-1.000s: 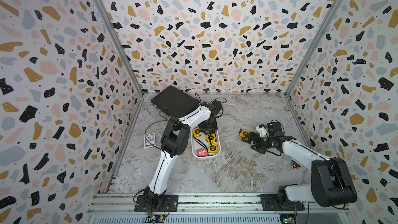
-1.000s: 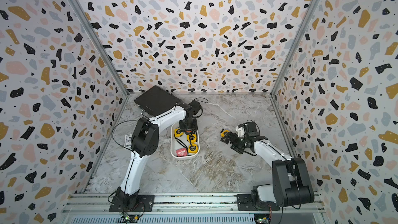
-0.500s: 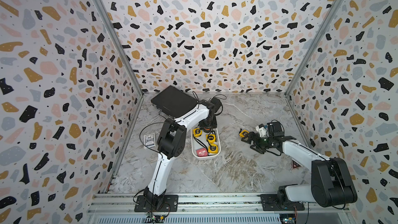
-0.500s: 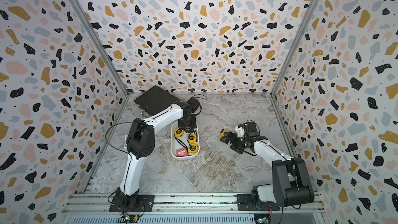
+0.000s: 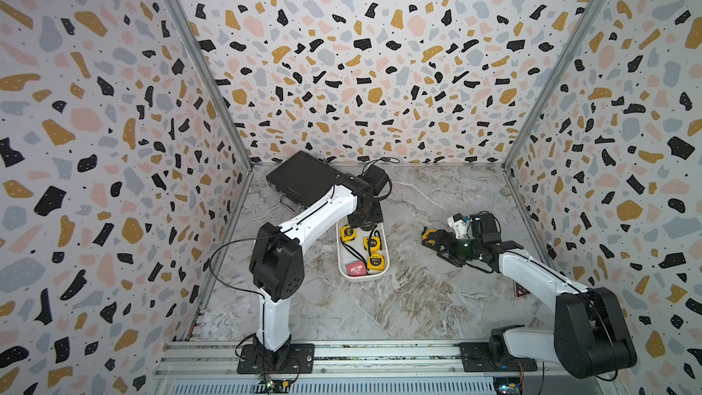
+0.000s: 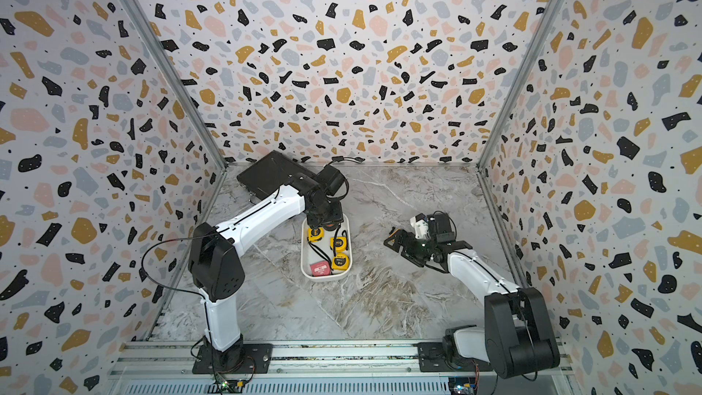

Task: Take the tape measure out of the storage box
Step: Pick up the tape measure from the storage box, then place the tape measure at the center of the board.

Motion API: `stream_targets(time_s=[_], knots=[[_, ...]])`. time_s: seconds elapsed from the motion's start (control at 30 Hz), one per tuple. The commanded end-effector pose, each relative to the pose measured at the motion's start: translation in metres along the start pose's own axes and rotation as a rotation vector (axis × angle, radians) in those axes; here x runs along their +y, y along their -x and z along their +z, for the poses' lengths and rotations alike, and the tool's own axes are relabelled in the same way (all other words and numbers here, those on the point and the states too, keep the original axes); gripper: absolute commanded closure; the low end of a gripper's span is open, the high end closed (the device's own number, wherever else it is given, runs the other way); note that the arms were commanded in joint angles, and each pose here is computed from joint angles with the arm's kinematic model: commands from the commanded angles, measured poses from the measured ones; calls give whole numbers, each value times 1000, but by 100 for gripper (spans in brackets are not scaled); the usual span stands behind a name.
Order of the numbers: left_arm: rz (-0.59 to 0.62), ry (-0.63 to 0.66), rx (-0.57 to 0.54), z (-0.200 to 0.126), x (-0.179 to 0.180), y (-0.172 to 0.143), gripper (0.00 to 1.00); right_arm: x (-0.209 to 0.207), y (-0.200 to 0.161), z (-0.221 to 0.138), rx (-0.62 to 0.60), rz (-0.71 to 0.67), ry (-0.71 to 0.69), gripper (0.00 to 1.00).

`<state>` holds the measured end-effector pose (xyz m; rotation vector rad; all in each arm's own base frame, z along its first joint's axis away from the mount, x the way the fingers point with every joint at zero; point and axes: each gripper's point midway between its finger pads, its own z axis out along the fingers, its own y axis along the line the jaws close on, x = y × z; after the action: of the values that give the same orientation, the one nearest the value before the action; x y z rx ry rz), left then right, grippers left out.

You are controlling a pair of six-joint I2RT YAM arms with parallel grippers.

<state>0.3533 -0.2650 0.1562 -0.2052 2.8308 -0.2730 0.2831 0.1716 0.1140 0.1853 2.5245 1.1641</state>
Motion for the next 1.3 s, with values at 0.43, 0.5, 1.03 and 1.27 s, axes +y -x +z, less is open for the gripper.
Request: stream_targets(time_s=[0.43,0.5,1.03,1.27], knots=[[-225,-439,-3,-68,-94,-24,100,90,7,-37,-299,-300,202,6],[-238,-473,17,-67,-106,-30,100,94,6,-40,-330,-317,212,6],[-283,-613,147,-63,-144,-64,100,103,7,-44,-410,-340,290,7],[-281,-646,181,-65,-152,-77,100,104,9,-38,-403,-340,300,12]])
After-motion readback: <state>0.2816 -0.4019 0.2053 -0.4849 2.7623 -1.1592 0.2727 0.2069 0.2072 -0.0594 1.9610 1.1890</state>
